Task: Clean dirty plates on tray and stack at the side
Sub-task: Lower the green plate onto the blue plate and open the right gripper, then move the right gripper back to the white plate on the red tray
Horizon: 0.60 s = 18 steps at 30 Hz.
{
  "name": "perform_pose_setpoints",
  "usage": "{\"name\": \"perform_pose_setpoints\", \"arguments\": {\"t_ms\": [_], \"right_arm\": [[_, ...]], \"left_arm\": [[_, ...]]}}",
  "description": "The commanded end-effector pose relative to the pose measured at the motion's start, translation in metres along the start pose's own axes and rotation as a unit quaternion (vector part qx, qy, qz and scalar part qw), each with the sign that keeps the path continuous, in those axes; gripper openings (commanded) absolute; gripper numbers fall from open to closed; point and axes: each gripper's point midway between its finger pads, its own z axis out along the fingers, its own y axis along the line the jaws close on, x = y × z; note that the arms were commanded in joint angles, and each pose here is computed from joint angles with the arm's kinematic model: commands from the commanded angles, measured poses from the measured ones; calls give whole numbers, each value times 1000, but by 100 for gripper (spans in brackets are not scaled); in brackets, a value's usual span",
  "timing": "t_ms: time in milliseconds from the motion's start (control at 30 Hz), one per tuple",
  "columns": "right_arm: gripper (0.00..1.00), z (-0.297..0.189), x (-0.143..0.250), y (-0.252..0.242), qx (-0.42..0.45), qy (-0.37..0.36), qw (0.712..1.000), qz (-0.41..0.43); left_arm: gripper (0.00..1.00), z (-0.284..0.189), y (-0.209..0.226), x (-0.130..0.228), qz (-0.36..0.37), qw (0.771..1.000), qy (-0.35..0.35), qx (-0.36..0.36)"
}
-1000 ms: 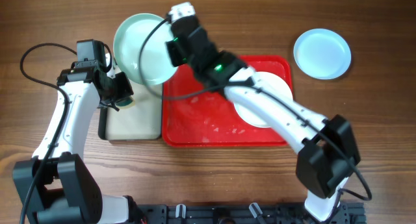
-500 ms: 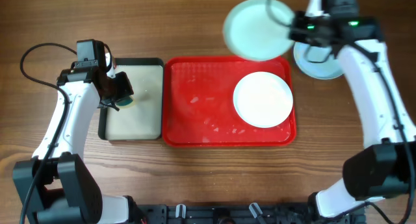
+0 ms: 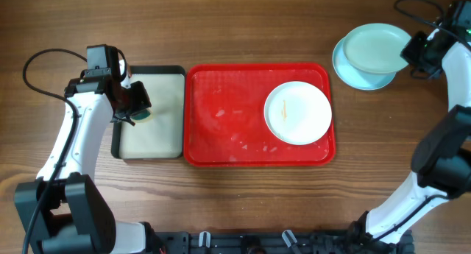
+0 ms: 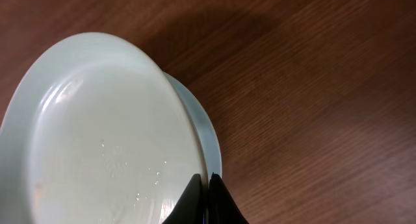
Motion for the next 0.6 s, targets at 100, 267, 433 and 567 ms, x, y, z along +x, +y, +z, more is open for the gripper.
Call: {"name": "perform_pose_setpoints", "arguments": {"t_ms": [100,267,433,567], "right_arm": [[8,35,13,-2,8,31,999,-13],[53,23,15,21,-57,37,996,-55],[56,-12,37,59,-114,67,989,-69],[56,-36,86,113,-129,116,976,-132]], "left_arm": [[4,-7,-2,-3,-4,1000,-12,6],[4,-7,-2,-3,-4,1000,-12,6],[4,-7,-2,-3,-4,1000,-13,6],[4,-7,-2,-3,-4,1000,-13,6]]}}
